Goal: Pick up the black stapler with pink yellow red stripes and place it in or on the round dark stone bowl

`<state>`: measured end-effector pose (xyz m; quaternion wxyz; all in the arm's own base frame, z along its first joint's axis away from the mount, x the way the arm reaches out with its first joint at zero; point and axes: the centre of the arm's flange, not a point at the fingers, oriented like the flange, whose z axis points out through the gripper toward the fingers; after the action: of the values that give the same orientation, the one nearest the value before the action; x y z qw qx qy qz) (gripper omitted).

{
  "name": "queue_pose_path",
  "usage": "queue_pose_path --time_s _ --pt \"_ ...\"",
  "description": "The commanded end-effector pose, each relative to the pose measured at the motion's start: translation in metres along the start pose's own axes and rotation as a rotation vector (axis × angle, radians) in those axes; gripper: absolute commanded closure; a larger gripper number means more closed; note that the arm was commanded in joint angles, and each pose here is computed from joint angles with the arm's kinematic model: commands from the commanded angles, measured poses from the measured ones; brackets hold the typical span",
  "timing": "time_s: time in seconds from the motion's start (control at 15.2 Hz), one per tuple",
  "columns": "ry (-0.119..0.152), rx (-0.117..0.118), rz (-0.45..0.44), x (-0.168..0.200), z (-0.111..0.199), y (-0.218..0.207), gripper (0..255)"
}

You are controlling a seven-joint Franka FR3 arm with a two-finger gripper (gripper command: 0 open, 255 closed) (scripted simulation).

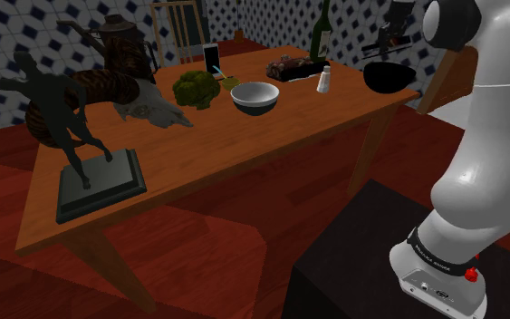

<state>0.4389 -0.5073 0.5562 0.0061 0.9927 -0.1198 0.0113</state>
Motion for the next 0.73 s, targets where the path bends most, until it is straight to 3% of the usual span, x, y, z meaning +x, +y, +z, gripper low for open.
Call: queue_pose_path --time_s 0.0,0.2,0.66 --pt "0.0 0.001 -0.002 -0.001 0.002 0.024 255" --pt "0.0 0.001 -0.002 -0.005 0.004 0.073 255" --pt "0.0 0.001 -0.002 -0.006 0.041 0.072 255"
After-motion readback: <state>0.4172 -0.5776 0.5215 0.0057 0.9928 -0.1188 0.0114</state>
